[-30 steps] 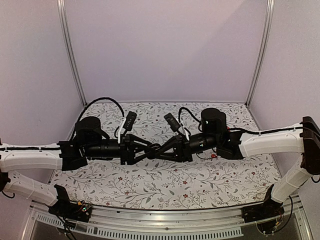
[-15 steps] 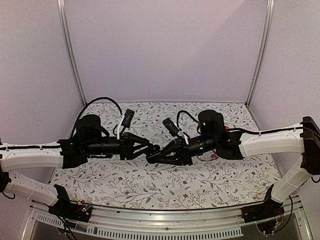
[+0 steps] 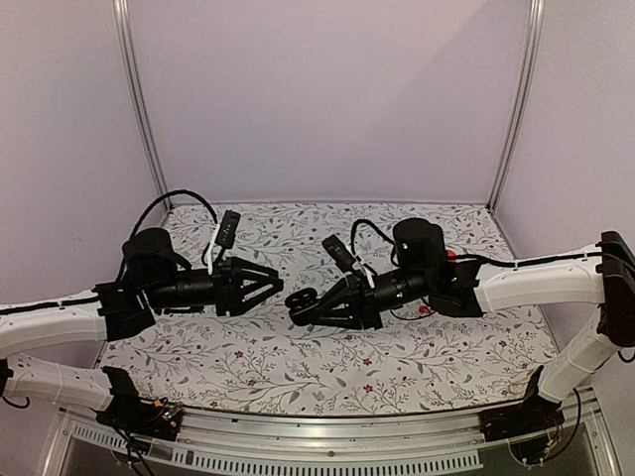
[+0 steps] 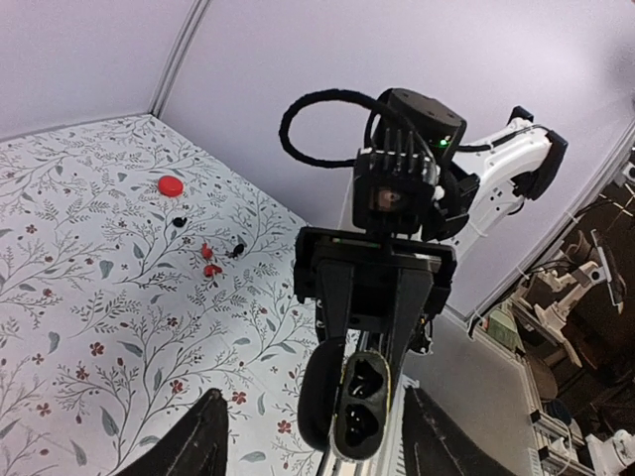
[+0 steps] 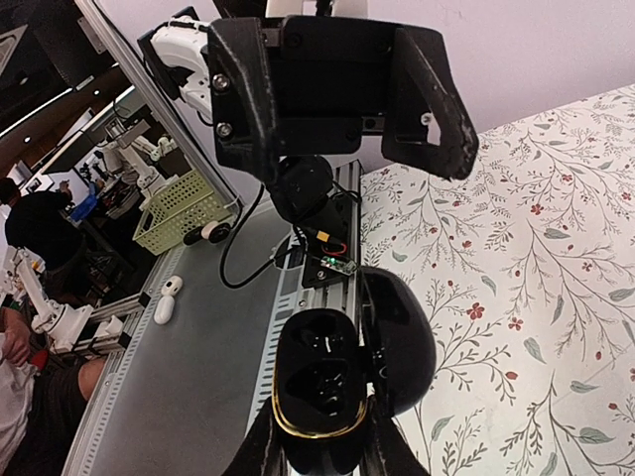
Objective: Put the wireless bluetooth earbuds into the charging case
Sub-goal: Pass from the right arm to the left
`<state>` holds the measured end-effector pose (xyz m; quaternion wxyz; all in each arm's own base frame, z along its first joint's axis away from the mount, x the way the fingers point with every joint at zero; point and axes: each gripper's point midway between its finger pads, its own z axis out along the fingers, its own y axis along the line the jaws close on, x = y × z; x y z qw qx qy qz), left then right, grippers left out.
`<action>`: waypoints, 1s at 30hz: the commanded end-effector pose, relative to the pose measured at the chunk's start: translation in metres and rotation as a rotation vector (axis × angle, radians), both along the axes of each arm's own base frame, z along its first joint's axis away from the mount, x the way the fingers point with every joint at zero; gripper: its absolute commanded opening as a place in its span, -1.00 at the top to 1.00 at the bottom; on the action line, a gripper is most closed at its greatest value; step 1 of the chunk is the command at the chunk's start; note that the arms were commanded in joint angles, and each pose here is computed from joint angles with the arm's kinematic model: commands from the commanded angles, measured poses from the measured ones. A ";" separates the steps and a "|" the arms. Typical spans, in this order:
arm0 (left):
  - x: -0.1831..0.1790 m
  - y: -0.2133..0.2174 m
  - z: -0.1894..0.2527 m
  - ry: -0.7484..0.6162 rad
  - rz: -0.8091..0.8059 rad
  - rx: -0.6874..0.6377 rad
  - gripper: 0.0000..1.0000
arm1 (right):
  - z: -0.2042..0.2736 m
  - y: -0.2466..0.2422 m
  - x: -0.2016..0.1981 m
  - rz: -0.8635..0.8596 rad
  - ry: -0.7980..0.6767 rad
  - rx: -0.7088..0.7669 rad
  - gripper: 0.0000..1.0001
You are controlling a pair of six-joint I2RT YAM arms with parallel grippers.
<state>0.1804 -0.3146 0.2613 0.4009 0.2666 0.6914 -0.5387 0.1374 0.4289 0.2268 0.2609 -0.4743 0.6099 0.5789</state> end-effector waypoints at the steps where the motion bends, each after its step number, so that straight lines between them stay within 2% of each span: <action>1: -0.013 0.012 0.007 -0.074 -0.023 -0.030 -0.19 | 0.028 -0.001 -0.002 -0.002 -0.045 0.080 1.00; 6: -0.028 0.019 0.004 -0.109 -0.036 -0.067 -0.17 | 0.047 -0.002 0.005 -0.040 -0.070 0.143 1.00; 10: -0.037 0.023 0.019 -0.188 -0.021 -0.149 -0.17 | 0.069 0.003 0.010 -0.046 -0.087 0.203 1.00; 14: -0.044 0.020 0.031 -0.263 -0.034 -0.175 -0.16 | 0.080 0.009 0.014 -0.046 -0.086 0.237 1.00; 30: -0.049 0.000 0.047 -0.374 -0.050 -0.206 -0.09 | 0.081 0.017 0.017 -0.034 -0.065 0.295 1.00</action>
